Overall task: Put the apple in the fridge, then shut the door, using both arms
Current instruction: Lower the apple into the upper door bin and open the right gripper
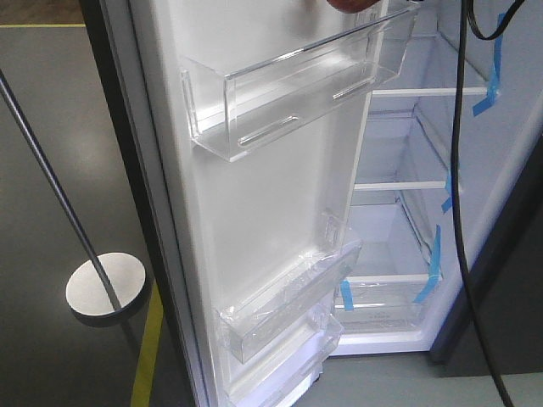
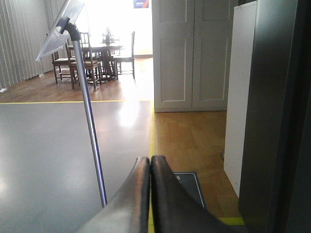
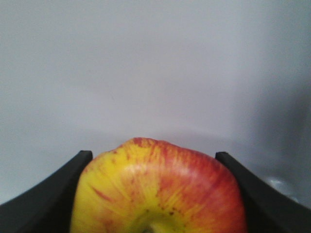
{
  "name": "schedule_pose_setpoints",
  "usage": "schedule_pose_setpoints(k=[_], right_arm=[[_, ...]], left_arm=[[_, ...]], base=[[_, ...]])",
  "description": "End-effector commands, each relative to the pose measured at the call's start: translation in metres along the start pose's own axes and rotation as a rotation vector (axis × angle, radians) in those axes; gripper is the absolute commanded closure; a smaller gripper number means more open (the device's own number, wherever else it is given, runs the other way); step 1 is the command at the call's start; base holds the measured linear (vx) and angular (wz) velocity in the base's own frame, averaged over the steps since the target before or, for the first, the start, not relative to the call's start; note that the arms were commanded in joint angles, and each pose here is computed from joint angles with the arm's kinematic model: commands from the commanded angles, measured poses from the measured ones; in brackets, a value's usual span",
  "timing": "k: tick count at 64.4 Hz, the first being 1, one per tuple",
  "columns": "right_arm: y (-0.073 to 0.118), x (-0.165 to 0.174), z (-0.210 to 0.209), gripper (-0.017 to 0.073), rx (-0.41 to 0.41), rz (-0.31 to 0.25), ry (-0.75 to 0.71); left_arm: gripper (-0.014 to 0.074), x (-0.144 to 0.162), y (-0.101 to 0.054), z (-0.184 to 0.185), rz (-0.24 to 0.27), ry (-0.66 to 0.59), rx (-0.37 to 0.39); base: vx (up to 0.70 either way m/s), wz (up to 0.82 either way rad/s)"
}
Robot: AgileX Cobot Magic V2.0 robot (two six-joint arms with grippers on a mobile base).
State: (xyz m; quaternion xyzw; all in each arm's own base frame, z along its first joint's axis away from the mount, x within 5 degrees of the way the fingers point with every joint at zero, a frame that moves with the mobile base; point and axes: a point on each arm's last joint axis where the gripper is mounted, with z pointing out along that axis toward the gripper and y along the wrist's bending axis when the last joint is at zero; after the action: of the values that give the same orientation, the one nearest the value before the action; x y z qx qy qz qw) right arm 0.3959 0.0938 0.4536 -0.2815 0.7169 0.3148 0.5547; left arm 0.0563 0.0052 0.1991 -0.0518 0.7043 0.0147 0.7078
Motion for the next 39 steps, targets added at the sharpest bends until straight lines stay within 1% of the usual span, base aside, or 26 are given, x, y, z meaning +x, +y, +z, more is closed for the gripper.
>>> schedule_pose_setpoints(k=[1,8,15,23,29,39], right_arm=[[0.0198,-0.0313,-0.021,0.0388,0.001,-0.043,-0.117],[0.0197,-0.0312,-0.021,0.0252,0.001,-0.04,-0.116],[0.0191,-0.0311,-0.021,0.009,0.008,-0.033,-0.116],[0.0173,-0.0325,-0.0212,-0.0045,0.027,-0.02,-0.131],[0.0164,-0.0332,-0.0213,-0.0083,0.037,-0.02,-0.138],[0.0158,-0.0338,-0.0215,-0.0064,0.043,-0.015,-0.145]], left_arm=[[0.06,-0.0132,-0.0008,-0.0024,-0.004,-0.104,0.01],[0.06,-0.0132,-0.0008,-0.0024,-0.004,-0.104,0.01],[0.06,-0.0132,-0.0008,-0.0024,-0.004,-0.104,0.01],[0.06,-0.0132,-0.0008,-0.0024,-0.004,-0.104,0.01],[0.06,-0.0132,-0.0008,-0.0024,-0.004,-0.104,0.01],[0.06,-0.0132,-0.0008,-0.0024,-0.004,-0.104,0.01]], base=[[0.0,0.0],[0.0,0.0],[0.0,0.0],[0.0,0.0],[0.0,0.0],[0.0,0.0]])
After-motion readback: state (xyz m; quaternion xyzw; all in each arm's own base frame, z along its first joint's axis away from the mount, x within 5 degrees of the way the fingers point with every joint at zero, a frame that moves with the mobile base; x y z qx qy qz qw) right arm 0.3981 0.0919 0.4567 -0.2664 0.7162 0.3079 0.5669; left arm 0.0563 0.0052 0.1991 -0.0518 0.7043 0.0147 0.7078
